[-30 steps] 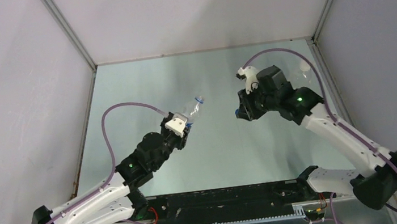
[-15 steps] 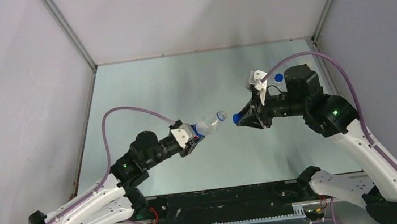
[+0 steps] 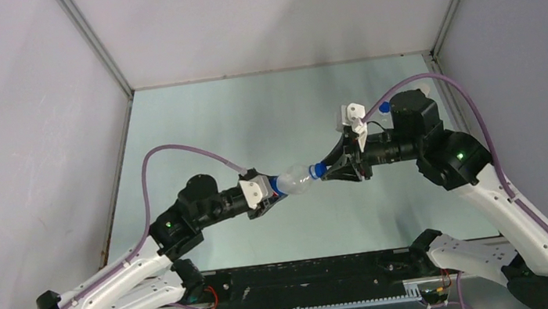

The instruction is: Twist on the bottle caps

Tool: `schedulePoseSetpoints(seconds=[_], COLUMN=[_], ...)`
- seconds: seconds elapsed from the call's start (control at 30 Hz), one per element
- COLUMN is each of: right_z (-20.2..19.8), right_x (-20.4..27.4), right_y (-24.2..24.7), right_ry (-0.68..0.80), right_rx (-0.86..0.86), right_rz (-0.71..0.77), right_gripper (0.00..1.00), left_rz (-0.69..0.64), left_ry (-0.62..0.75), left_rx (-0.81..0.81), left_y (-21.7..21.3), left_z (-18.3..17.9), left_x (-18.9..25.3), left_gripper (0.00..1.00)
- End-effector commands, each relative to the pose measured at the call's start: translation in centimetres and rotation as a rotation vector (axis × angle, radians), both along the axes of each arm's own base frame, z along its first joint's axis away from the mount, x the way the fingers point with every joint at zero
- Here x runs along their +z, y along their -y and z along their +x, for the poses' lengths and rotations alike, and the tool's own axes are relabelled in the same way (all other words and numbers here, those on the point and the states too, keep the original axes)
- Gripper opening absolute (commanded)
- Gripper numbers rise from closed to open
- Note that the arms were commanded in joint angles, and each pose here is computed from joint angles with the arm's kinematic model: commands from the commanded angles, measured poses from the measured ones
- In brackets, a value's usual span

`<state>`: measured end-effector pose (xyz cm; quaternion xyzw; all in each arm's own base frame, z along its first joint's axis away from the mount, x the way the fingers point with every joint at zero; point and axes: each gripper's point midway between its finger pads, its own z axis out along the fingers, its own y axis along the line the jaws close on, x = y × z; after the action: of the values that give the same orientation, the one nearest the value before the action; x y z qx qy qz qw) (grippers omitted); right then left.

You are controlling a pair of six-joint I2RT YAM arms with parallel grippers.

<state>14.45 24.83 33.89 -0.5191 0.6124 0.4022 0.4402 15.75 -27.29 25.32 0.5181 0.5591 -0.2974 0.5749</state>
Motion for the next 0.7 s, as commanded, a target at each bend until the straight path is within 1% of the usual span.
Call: schedulePoseSetpoints(seconds=[0.0,0.13,0.3,0.53,0.67], right_z=[-0.2,-0.3,-1.1,-1.9,-1.8], right_x=[1.4,1.0,0.1,-1.1,-1.6], right_y=[-0.5,-0.7,-0.9,-1.2,-1.5], right_ry=[0.049,0.045,0.011,0.002,-0.015], right_rx=[0.042,0.066,0.126,0.198,0.208], right_rz=[0.028,0.019,0.004,-0.025,-0.035], right_gripper=[0.0,0.0,0.0,0.0,0.0], left_rz=[-0.022,-0.008,-0.039,-0.056,-0.047], left_ry=[0.059,0.067,0.082,0.054,0.045], left_rx=[-0.067,-0.085,-0.104,-0.15,-0.16], left_y=[0.2,0.1,0.1,0.7,0.9], left_z=[-1.1,-1.4,-1.8,-2.6,-2.6], left_x=[2.5,2.5,3.3,3.2,3.2], left_gripper=[0.43,0.42,0.42,0.42,0.42])
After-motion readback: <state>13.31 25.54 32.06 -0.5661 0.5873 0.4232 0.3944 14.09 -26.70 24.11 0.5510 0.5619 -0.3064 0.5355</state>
